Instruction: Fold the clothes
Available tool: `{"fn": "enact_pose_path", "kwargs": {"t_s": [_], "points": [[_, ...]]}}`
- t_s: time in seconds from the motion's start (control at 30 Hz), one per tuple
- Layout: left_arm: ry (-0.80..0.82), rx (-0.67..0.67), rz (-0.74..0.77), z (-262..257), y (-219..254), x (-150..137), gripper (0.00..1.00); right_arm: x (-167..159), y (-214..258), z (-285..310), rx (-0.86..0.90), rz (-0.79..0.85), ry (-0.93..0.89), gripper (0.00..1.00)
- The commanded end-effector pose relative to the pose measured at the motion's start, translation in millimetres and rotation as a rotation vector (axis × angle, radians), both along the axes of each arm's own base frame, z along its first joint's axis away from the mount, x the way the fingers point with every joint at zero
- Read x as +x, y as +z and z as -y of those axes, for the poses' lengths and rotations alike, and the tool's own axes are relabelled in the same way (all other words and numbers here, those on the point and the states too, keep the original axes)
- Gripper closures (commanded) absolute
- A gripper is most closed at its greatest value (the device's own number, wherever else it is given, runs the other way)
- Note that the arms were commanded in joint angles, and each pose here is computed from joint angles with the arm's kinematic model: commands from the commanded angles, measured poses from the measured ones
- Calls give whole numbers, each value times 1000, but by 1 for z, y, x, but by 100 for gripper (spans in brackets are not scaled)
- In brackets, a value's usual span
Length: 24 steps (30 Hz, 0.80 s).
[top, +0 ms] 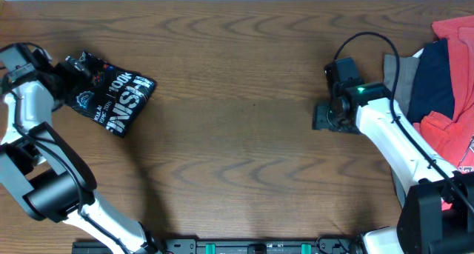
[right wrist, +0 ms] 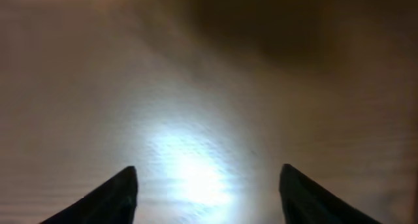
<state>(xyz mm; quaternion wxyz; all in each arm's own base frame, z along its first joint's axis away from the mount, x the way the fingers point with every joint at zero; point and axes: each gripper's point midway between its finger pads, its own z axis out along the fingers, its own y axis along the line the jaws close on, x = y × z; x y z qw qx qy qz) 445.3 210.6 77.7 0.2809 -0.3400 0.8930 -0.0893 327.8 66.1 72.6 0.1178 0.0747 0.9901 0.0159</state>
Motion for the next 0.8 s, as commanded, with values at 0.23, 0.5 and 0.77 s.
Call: {"fn": "enact_pose_path", "kwargs": {"t_s": [0.23, 0.5, 0.77], "points": [[-459, 67, -74, 167, 0, 27, 2, 41, 17, -2, 236, 147, 51, 10], [-720, 102, -267, 280, -19, -19, 2, 30, 11, 26, 220, 95, 20, 1], [-778, 0, -716, 298, -25, -133, 2, -32, -2, 23, 240, -163, 8, 1]]}}
